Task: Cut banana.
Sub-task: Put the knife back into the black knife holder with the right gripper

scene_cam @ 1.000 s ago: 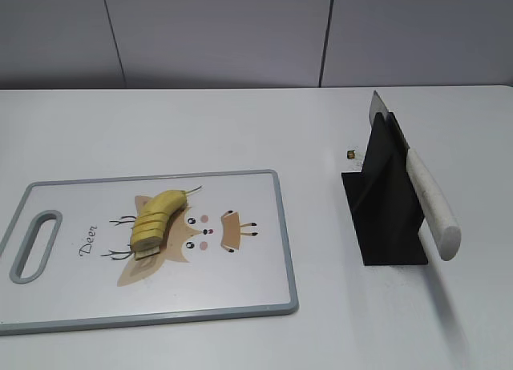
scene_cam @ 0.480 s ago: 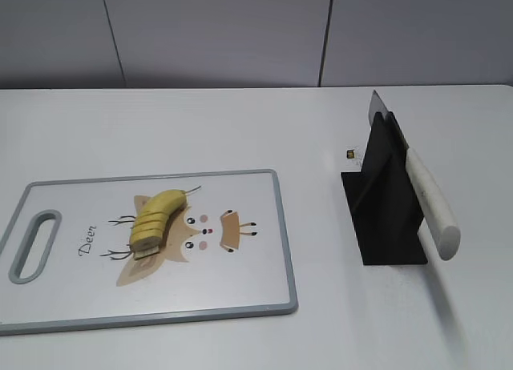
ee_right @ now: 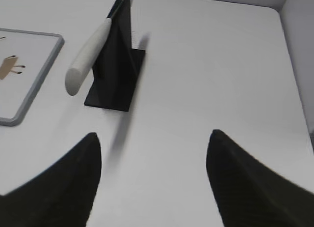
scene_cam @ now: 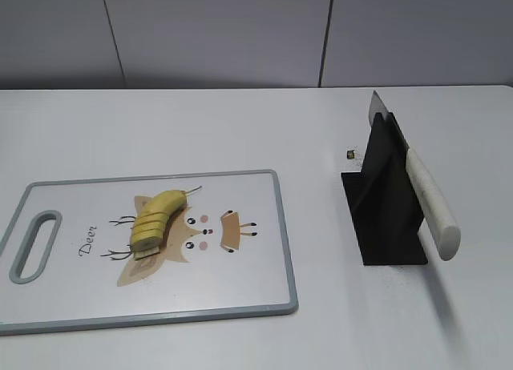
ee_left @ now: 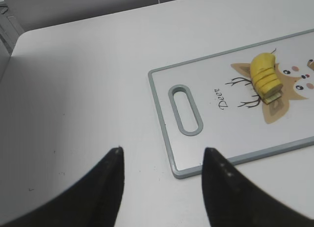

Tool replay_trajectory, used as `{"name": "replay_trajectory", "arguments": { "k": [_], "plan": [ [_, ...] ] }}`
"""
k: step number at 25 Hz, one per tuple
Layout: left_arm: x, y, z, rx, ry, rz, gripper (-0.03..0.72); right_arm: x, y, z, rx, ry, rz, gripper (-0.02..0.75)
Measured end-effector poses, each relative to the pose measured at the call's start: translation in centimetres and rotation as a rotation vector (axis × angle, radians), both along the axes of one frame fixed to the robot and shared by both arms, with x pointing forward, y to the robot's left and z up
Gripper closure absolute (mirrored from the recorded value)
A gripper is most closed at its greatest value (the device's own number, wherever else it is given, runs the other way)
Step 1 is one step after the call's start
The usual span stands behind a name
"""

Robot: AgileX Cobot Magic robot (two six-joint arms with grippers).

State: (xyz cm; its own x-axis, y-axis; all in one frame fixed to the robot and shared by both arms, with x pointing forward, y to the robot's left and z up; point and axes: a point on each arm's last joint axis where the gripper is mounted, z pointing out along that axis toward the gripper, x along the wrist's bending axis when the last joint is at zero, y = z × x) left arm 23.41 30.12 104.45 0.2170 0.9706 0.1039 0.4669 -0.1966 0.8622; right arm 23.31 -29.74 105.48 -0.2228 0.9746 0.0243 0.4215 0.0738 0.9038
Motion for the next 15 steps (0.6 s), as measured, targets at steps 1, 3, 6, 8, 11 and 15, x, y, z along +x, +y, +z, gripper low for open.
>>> {"name": "replay_trajectory", "arguments": {
  "k": [1, 3, 6, 8, 11, 15],
  "plan": [
    [0.0, 0.0, 0.0, 0.0, 0.0, 0.0, 0.188, 0.01, 0.01, 0.0, 0.0, 0.0, -0.022, 0.23],
    [0.0, 0.0, 0.0, 0.0, 0.0, 0.0, 0.188, 0.02, 0.04, 0.0, 0.0, 0.0, -0.066, 0.23],
    [0.0, 0.0, 0.0, 0.0, 0.0, 0.0, 0.188, 0.03, 0.05, 0.0, 0.0, 0.0, -0.093, 0.23],
    [0.0, 0.0, 0.0, 0.0, 0.0, 0.0, 0.188, 0.03, 0.05, 0.0, 0.0, 0.0, -0.094, 0.23],
    [0.0, 0.0, 0.0, 0.0, 0.0, 0.0, 0.188, 0.03, 0.05, 0.0, 0.0, 0.0, -0.094, 0.23],
    [0.0, 0.0, 0.0, 0.0, 0.0, 0.0, 0.188, 0.03, 0.06, 0.0, 0.001, 0.0, -0.095, 0.23]
  ]
}}
